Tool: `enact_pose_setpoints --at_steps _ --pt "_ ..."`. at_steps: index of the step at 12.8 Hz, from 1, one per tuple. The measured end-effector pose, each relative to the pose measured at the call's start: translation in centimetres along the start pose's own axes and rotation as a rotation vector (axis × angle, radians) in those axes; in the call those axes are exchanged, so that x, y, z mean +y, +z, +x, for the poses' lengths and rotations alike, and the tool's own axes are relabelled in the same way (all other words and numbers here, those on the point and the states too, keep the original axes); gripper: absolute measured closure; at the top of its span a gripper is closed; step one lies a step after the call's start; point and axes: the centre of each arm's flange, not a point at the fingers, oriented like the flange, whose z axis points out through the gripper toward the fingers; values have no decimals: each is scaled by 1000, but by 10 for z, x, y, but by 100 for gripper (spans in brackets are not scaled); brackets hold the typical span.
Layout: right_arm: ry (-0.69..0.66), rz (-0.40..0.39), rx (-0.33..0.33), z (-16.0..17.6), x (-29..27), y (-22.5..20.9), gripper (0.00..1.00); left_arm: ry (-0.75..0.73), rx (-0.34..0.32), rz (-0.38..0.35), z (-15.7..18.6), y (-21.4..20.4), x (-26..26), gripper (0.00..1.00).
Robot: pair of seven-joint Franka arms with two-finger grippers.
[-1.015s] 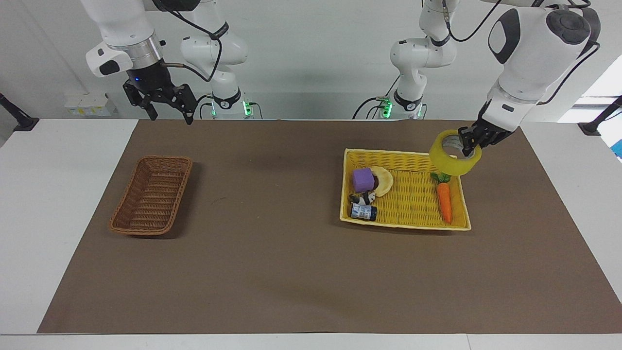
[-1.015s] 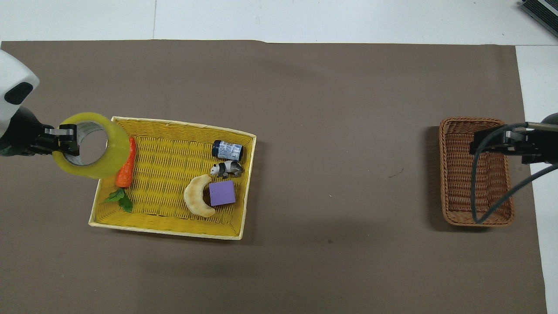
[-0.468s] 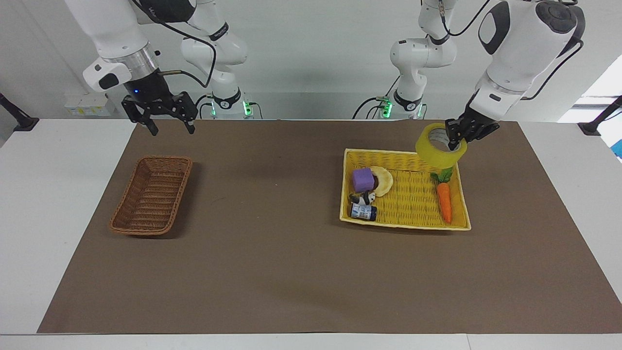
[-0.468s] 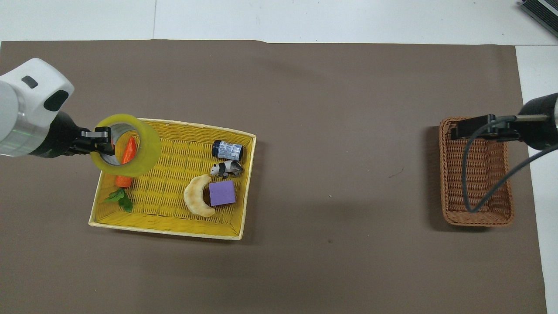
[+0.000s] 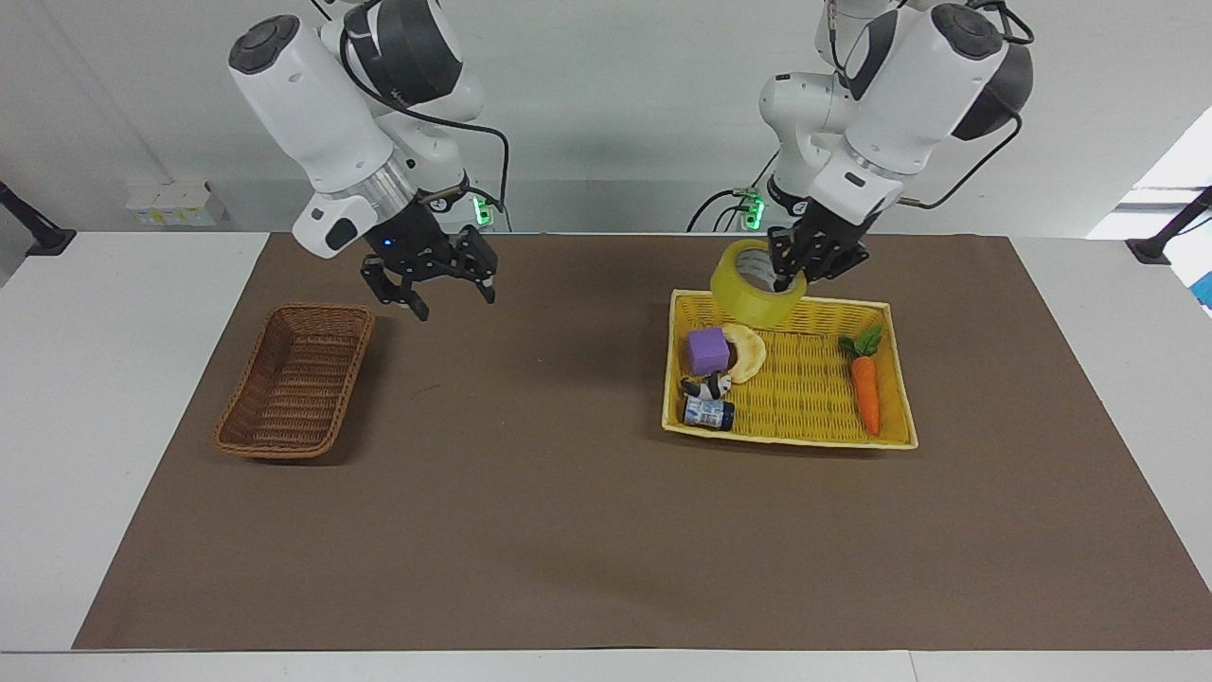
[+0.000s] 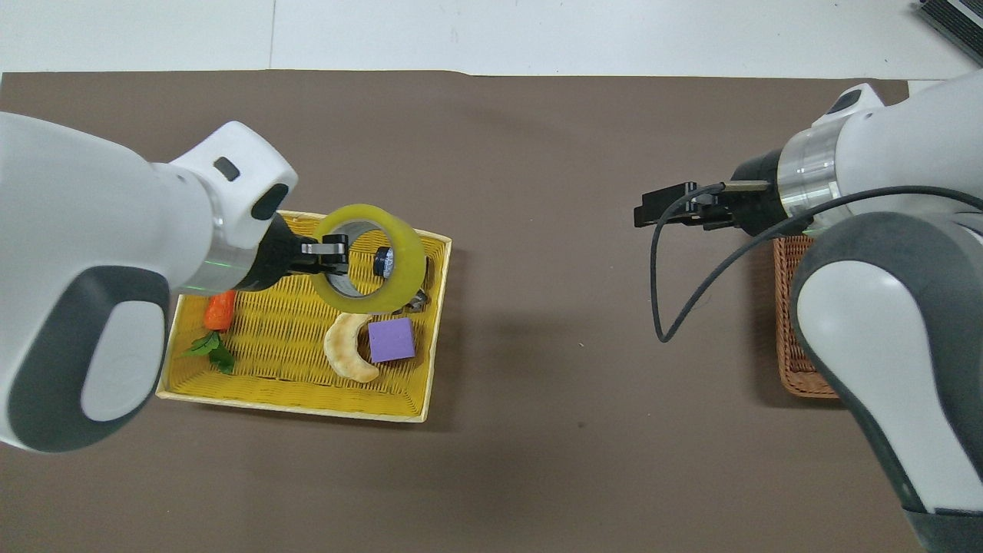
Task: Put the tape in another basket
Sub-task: 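Carry the tape with the left gripper while the right gripper reaches toward it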
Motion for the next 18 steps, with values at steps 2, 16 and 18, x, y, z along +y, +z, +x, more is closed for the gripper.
enact_pose_setpoints --at_steps 2,16,18 --pt "38 75 4 1 -17 8 0 21 15 -47 -3 35 28 78" --pt "-87 206 -40 2 -6 34 0 -75 156 -347 -26 109 167 78" --pt "-89 216 -50 0 -10 34 0 -105 182 -379 -34 107 181 78"
